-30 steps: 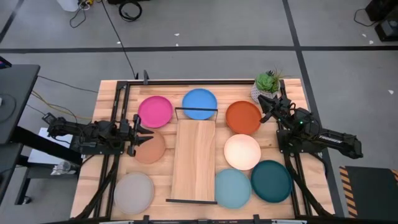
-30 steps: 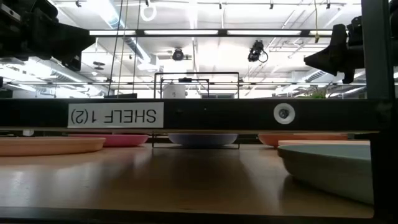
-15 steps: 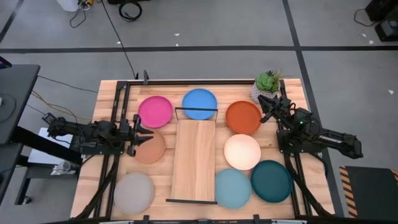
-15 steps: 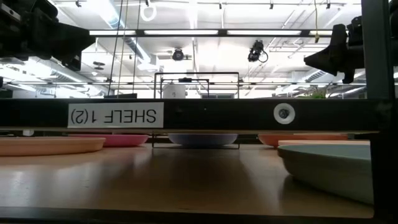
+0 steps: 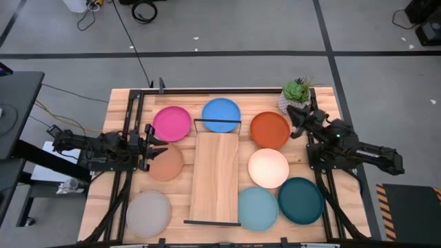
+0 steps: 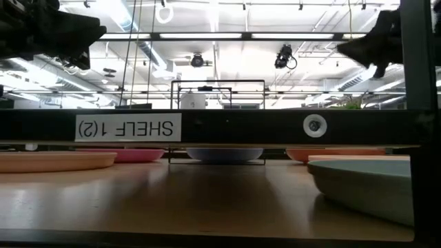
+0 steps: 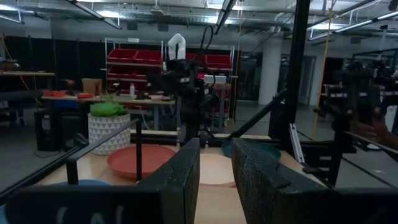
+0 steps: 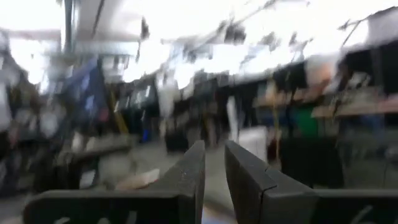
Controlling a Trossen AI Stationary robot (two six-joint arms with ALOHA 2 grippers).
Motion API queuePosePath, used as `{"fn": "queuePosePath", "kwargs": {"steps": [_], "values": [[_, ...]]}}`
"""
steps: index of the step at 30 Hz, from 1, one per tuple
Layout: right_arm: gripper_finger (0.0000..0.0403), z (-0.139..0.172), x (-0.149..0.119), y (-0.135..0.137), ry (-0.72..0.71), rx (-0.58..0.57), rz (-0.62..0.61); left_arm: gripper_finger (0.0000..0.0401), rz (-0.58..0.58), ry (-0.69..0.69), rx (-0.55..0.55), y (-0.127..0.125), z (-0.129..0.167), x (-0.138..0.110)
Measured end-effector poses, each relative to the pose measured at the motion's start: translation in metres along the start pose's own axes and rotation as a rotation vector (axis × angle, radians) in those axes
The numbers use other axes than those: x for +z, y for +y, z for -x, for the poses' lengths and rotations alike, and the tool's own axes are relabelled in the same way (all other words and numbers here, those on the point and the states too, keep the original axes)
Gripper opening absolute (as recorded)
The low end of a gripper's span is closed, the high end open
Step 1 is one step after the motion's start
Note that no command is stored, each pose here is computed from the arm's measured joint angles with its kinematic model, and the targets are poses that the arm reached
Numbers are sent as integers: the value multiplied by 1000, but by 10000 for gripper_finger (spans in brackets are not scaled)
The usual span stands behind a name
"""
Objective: Place and stack plates onto a shelf
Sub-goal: Put the orange plate on the shelf
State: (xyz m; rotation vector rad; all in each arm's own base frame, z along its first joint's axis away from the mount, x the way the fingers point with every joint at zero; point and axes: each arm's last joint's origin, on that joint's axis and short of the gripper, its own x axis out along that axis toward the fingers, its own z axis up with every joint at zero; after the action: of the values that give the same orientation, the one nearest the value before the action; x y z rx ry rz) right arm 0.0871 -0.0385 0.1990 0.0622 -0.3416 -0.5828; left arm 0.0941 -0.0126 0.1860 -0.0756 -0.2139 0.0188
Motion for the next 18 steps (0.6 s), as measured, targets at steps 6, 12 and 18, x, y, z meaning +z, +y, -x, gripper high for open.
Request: {"fn": "queuePosePath", "kwargs": {"steps": [6,12,18], "values": [[68,-11,-20,2,285,-30,-27,98,0,-1,2,0,0,0],[68,-25,-28,7,441,-14,1,98,-3,13,32,1,0,-1],[68,-42,-34,15,624,-1,54,98,-10,32,130,4,0,-3]]}}
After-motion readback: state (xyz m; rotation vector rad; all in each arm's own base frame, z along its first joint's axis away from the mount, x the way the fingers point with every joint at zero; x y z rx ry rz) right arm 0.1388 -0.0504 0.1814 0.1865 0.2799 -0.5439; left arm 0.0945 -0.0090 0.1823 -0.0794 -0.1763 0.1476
